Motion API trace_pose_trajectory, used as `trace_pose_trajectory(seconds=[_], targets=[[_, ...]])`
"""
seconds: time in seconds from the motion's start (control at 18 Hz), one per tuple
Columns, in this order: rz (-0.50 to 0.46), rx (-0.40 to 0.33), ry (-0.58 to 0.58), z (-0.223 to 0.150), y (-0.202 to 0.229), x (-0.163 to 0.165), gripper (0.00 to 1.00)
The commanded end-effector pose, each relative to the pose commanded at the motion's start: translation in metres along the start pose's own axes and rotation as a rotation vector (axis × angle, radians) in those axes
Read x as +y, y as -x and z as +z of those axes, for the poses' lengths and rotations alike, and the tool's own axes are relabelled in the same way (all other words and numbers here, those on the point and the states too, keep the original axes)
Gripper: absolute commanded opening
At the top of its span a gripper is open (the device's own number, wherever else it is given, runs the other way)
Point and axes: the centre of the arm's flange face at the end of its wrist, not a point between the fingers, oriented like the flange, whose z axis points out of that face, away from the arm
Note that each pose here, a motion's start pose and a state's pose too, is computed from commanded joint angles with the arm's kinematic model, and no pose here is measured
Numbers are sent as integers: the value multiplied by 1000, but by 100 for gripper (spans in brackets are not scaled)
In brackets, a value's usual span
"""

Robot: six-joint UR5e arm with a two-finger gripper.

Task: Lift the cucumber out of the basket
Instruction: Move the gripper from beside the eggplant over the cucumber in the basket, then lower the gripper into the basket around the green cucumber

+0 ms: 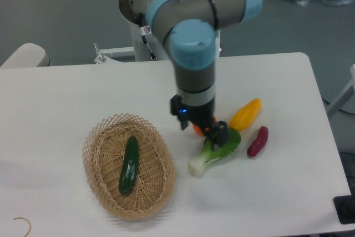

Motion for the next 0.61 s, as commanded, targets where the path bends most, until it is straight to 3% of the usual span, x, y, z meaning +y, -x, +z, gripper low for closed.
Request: trace_pose_trajectory(seconds=[0.33, 0.61], targets=[[-116, 58, 57, 51, -41, -20, 100], [-176, 27, 23, 111, -71, -29, 100]])
